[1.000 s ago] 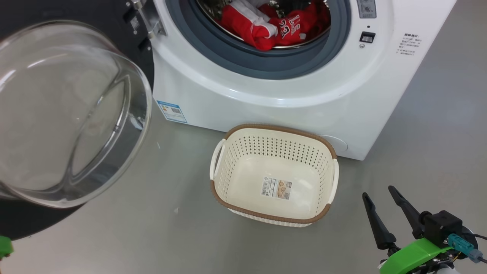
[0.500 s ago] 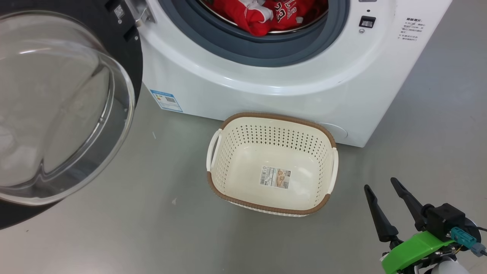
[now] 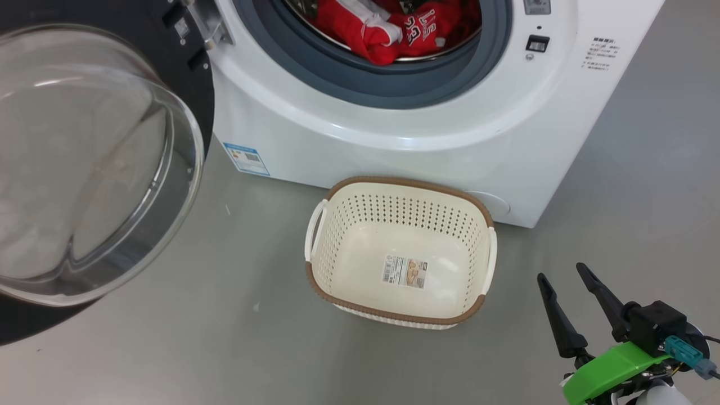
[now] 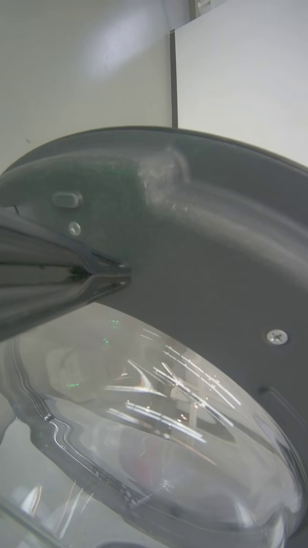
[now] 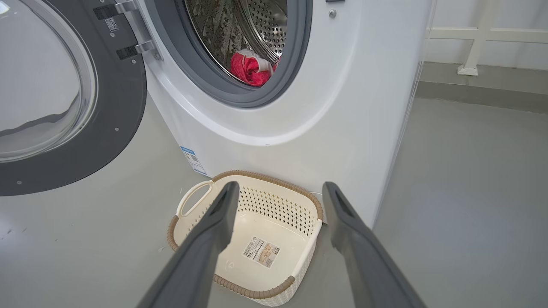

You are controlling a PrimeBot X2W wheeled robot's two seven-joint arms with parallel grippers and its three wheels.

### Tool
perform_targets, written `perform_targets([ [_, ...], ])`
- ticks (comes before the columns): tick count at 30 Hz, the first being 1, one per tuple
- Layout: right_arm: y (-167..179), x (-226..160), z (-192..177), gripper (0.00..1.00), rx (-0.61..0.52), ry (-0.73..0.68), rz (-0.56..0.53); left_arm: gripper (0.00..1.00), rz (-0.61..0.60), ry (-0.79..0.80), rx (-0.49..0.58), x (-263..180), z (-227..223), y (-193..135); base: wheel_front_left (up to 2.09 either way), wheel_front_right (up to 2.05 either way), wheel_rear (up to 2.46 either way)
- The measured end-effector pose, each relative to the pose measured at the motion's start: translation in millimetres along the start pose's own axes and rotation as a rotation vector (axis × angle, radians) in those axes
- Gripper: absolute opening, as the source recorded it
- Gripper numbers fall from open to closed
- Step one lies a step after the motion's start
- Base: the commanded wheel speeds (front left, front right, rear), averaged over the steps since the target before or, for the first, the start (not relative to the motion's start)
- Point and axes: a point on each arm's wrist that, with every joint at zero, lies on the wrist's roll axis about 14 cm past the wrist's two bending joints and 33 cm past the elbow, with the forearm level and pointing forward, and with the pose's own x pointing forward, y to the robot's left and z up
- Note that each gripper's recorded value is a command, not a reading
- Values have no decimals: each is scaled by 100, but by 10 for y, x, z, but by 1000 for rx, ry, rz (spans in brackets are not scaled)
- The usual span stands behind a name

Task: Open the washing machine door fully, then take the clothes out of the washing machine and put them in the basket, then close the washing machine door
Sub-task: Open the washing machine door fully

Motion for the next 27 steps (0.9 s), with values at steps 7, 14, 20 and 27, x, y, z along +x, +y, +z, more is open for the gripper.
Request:
perform_targets([
  [7, 54, -40, 136, 100, -9, -35, 3, 0, -41, -12, -6, -161, -10, -76, 0, 0, 0],
  [14, 94, -107, 261, 100, -15, -69, 0, 0, -118, -15, -5, -395, -62, -224, 0, 0, 0],
  [20, 99, -200, 333, 100, -9, -94, -19, 42, -182, -12, -25, -663, -139, -395, 0, 0, 0],
  [27, 11, -365, 338, 100, -1, -101, -60, 100, -309, -19, -53, -867, -132, -734, 0, 0, 0],
])
